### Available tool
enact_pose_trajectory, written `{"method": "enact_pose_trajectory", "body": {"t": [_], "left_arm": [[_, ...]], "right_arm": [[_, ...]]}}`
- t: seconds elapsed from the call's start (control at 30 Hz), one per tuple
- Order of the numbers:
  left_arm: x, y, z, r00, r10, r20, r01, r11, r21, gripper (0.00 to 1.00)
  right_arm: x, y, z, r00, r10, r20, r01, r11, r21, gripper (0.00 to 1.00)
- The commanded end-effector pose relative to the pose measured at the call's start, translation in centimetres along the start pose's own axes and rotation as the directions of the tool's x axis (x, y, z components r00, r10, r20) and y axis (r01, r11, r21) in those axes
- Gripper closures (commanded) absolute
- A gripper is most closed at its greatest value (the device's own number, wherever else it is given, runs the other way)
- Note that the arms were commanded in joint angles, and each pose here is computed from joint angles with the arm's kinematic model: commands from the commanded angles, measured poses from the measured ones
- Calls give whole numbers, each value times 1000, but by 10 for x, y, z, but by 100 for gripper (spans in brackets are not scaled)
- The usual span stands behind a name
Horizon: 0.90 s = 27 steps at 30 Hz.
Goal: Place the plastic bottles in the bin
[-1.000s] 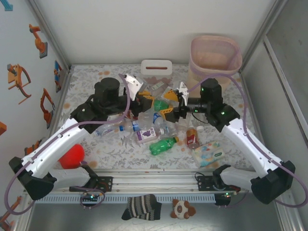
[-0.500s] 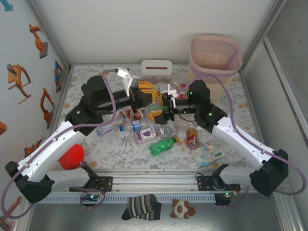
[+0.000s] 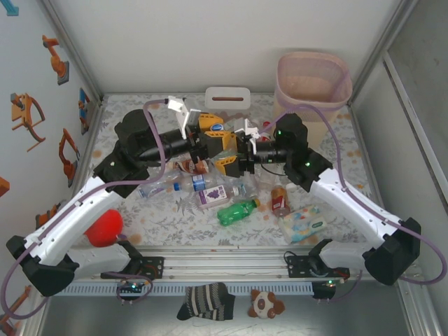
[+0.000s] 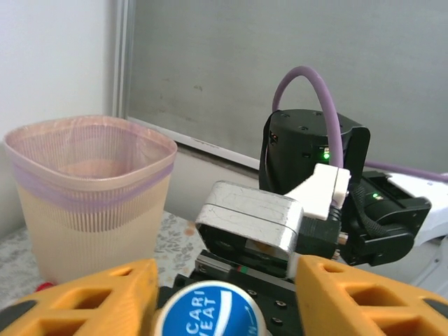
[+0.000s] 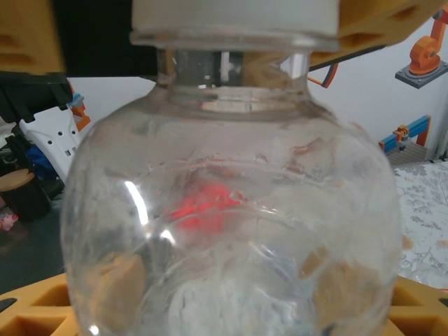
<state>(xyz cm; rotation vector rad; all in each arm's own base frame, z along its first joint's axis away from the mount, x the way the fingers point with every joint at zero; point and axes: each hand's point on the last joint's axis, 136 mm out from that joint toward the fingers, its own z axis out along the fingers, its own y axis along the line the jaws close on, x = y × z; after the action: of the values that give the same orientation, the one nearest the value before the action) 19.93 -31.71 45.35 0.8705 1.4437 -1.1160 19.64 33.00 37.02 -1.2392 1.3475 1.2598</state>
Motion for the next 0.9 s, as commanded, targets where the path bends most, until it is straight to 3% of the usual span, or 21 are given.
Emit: {"method": "enact_pose_trajectory", "body": {"t": [0.0,0.23,0.43,0.6,0.77,0.87], "left_arm": [[-27,-8,-18,995,46,91,-44,999,-20,41],[-23,1,-36,992,65,107,-53,992,-113,27],[-12,8,-45,993,63,97,-46,984,-171,22],[0,13,-45,996,37,77,-22,983,-184,22],[13,18,-43,999,11,43,-2,980,-201,22],[17,21,-42,999,1,38,7,977,-212,22]], "right_arm": [[-25,3,-6,998,-51,22,51,998,30,44],[-30,-16,-16,999,-38,-7,39,992,122,44],[-46,-65,-45,1000,-3,-19,9,938,346,45],[-71,-121,-90,997,68,44,-81,826,558,46],[-86,-180,-148,986,135,102,-165,620,767,47],[-87,-206,-176,975,179,129,-205,518,830,47]]}}
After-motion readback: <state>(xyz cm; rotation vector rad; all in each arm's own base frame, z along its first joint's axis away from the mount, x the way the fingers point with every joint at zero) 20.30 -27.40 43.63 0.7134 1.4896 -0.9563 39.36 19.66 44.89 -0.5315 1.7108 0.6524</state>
